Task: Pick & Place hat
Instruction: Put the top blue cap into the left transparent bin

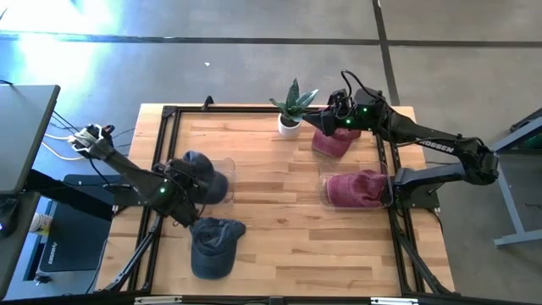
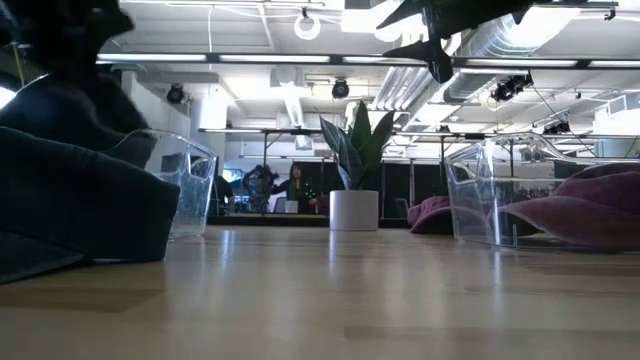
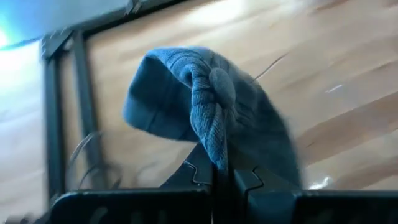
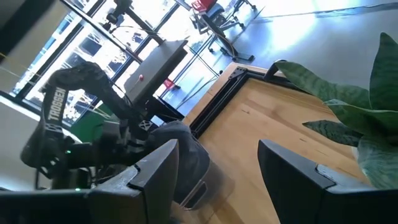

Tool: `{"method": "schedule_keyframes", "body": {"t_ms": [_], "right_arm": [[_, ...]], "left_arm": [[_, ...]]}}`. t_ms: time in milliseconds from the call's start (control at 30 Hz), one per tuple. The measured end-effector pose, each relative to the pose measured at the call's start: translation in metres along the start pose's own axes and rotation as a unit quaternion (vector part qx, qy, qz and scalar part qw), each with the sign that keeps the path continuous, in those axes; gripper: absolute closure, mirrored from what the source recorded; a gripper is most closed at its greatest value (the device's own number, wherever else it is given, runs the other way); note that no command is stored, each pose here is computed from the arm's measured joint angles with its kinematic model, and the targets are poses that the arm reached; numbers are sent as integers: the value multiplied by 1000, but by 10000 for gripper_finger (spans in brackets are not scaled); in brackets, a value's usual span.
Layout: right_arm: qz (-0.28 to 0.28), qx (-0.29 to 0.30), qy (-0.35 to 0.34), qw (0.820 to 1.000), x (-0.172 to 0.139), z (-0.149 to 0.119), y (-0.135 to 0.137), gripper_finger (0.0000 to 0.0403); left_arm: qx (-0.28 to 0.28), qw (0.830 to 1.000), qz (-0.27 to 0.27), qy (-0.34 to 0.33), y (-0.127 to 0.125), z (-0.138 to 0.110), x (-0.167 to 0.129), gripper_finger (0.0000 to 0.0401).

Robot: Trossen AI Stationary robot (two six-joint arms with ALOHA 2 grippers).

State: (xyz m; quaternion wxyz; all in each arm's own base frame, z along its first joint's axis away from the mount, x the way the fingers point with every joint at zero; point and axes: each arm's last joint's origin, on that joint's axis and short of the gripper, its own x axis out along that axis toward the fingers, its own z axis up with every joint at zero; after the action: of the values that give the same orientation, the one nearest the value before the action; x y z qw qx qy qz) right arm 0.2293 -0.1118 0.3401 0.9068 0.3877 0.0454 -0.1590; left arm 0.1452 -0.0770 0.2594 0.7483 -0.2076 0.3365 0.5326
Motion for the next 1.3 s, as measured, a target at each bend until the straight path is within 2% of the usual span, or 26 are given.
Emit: {"method": "schedule_keyframes", "body": {"t_ms": [100,200,333,433,600,700,800,900,1033,1133,1300], "right_arm": [[0,1,0,1000,0,0,0,187],[0,1,0,1000,0,0,0,187],[-2,-1,-2,1000,0,0,0,187],[-5,-5,-4,1000,0,0,0,187],[-5,-13,-5,1000,0,0,0,187],[-5,-15,-5,1000,0,0,0,187],[-5,-20,-5,1000,0,0,0,187],[-6,-22,-5,1000,0,0,0,187],[-6,-24,-5,1000,0,0,0,187],[-11,-24,-9,1000,0,0,-1,187],[-13,-24,-11,1000,0,1,-1,187]], "left_arm": [[5,999,32,39,5,-9,8,376],[8,997,44,62,7,-12,11,339],[3,997,12,77,17,-5,6,276],[13,993,-10,116,29,1,2,235],[-14,980,-51,191,52,13,-7,203],[-11,969,-102,225,62,23,-16,211],[5,959,-154,238,64,32,-26,240],[33,950,-203,235,59,35,-32,286],[98,931,-255,244,48,33,-36,361],[134,928,-256,236,40,30,-35,394],[162,935,-214,232,30,13,-20,383]]}}
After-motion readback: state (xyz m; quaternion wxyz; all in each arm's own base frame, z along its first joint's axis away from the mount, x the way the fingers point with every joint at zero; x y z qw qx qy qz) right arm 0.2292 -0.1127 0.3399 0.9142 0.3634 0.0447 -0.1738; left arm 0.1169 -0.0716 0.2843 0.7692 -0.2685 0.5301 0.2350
